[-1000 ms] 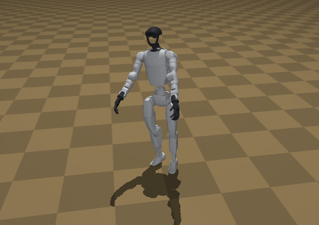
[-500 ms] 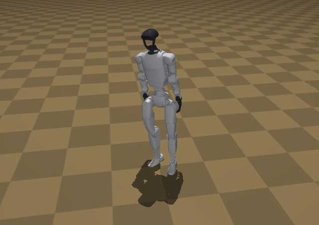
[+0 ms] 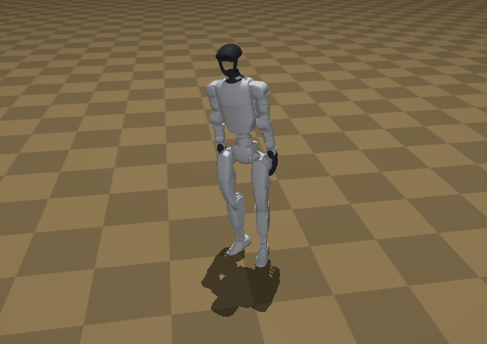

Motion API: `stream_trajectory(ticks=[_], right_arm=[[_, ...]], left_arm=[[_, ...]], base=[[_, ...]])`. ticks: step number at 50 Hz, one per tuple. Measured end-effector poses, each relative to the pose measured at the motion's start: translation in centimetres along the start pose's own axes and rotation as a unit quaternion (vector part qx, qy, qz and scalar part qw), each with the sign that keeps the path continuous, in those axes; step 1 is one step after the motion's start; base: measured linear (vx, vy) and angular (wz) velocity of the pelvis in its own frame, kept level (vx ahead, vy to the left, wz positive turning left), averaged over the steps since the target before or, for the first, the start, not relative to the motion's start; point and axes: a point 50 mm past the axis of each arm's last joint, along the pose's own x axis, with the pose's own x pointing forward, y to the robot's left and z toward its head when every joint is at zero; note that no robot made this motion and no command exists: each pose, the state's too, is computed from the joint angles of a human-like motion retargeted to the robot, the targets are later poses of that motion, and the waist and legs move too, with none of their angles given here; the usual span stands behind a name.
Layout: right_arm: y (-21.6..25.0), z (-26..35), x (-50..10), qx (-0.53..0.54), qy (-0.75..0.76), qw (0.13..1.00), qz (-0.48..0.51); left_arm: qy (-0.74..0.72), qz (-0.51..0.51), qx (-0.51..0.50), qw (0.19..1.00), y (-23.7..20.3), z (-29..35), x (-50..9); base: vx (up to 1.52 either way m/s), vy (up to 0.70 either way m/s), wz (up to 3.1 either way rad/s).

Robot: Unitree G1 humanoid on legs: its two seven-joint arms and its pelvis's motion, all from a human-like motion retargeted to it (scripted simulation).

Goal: Upper body actions

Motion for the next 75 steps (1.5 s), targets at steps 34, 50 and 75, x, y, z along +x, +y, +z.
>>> stream_trajectory(ticks=[34, 50, 75], right_arm=[[-13.8, 36.0, -54.9, 0.046, -0.865, 0.499, 0.009], [-14.1, 13.8, -77.2, 0.126, -0.982, 0.014, -0.141], [-16.8, 19.9, -72.9, 0.075, -0.966, 0.145, -0.201]], left_arm=[[-0.840, 0.161, 0.004, 0.517, 0.2, 35.7, -56.9], [-0.995, 0.037, -0.080, 0.038, -2.4, 16.5, -77.9], [-0.981, 0.085, -0.049, 0.168, -1.1, 23.4, -73.4]], base=[[0.03, -0.02, 0.05], [-0.12, 0.03, 0.02], [0.01, 0.01, -0.01]])
